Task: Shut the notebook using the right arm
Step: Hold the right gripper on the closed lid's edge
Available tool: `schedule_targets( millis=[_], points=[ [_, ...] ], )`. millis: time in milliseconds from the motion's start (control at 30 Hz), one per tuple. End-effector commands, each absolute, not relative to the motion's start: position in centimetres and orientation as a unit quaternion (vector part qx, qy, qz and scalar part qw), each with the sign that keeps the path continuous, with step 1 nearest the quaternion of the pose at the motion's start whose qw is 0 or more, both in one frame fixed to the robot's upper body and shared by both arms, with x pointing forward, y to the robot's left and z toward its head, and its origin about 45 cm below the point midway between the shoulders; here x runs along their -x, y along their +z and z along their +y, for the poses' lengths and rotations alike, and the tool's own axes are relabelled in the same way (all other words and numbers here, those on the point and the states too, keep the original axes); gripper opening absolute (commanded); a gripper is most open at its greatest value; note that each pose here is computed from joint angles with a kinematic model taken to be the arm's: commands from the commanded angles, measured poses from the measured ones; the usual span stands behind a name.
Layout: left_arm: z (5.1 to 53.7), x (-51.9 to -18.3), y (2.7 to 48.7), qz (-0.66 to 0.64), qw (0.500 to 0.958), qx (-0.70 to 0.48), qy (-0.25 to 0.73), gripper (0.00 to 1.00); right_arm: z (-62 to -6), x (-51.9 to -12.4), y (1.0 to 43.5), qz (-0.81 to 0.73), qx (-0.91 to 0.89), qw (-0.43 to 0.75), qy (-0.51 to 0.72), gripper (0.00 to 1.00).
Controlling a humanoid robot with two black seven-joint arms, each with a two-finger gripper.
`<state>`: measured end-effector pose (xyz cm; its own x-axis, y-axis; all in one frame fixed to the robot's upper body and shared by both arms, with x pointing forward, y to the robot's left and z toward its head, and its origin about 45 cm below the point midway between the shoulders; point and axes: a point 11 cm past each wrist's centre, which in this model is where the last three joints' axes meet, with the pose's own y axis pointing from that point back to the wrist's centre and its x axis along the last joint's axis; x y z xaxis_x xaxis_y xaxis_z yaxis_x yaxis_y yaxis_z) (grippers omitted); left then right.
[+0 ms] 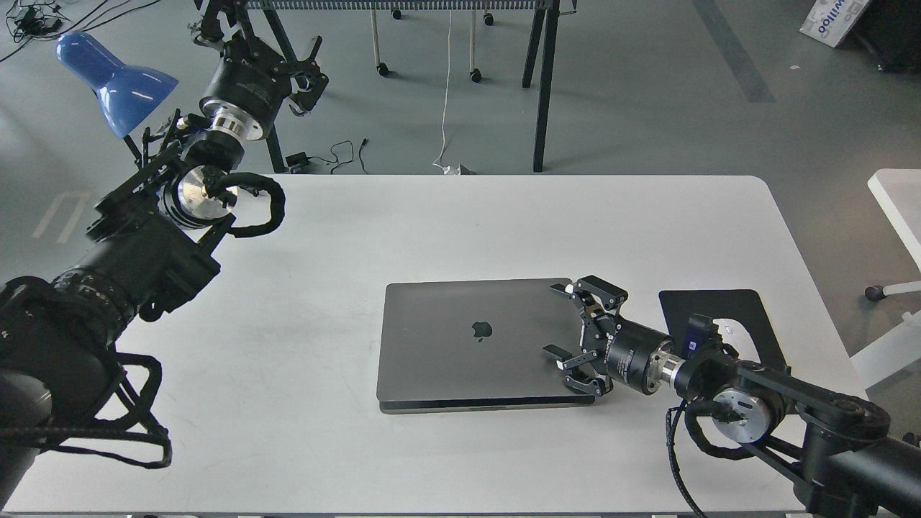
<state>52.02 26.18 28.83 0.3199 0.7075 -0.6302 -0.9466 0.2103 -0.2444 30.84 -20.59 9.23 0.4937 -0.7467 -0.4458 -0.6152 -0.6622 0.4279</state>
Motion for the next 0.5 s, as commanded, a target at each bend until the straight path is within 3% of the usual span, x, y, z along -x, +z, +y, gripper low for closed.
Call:
schedule_targets(
  millis=[0, 467],
  points=[
    [26.16, -52.02, 28.85, 0.196, 0.753, 0.305, 0.549, 1.00, -20.49, -30.56, 8.97, -0.397, -0.857, 0.108, -0.312, 1.00],
    [26.20, -52.02, 28.82, 0.196, 0.753, 0.305, 0.550, 1.00, -20.53, -30.01, 8.29, -0.395, -0.861, 0.132, -0.291, 1.00]
  ],
)
